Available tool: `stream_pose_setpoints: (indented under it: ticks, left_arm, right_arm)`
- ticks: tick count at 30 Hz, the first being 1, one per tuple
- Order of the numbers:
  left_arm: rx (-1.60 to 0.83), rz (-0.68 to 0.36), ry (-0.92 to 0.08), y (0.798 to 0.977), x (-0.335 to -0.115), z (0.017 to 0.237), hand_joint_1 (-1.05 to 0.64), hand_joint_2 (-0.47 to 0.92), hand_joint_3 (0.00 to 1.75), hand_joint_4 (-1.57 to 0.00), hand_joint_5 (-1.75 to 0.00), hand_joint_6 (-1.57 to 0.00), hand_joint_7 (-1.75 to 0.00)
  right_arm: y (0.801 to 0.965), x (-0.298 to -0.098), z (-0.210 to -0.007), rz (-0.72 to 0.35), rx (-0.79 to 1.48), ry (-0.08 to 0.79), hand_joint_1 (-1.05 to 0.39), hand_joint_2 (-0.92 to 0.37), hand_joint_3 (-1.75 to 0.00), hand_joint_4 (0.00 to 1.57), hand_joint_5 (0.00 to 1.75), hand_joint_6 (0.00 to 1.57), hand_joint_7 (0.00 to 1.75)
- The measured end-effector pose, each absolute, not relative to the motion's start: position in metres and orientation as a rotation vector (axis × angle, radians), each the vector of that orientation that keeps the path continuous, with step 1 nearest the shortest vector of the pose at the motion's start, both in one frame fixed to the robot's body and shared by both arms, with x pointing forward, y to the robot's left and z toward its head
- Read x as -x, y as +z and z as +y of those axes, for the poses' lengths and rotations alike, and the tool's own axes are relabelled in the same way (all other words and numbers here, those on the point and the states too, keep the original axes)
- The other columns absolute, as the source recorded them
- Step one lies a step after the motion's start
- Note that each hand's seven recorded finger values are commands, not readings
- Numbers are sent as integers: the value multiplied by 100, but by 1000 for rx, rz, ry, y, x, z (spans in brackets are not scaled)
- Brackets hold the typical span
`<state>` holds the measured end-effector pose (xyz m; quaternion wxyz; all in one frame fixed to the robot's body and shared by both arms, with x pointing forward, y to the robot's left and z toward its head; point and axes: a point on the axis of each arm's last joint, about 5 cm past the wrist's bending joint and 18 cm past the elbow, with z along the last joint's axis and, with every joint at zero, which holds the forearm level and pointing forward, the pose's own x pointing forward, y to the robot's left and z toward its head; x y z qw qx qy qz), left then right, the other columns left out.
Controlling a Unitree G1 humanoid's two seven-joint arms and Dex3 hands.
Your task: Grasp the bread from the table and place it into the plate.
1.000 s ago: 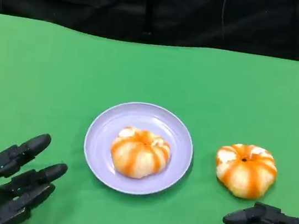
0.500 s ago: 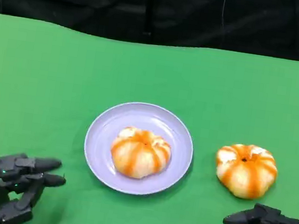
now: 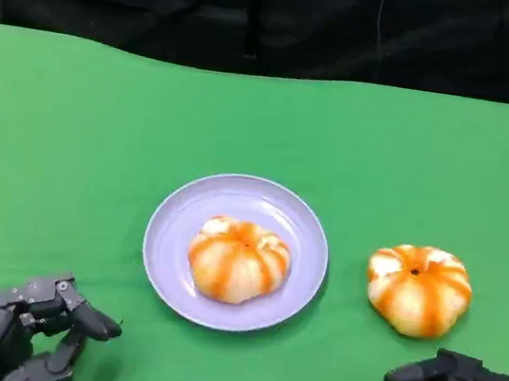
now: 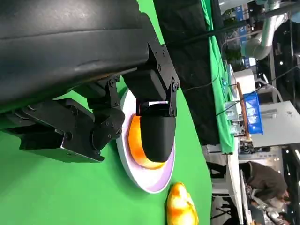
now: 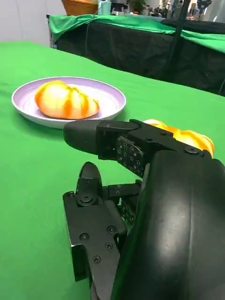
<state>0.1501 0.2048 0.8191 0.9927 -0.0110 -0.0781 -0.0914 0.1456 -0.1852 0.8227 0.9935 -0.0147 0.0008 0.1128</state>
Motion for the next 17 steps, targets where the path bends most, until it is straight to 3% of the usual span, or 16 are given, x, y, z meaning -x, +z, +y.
stream_pose_setpoints:
  ticks: [17]
  left_arm:
    - [18,-138,-231,815,-143,200,11,69,100,-86,-163,-85,-136]
  right_arm:
    - [827,-143,-189,-15,43,223,2,-92,-39,73,133,92,69]
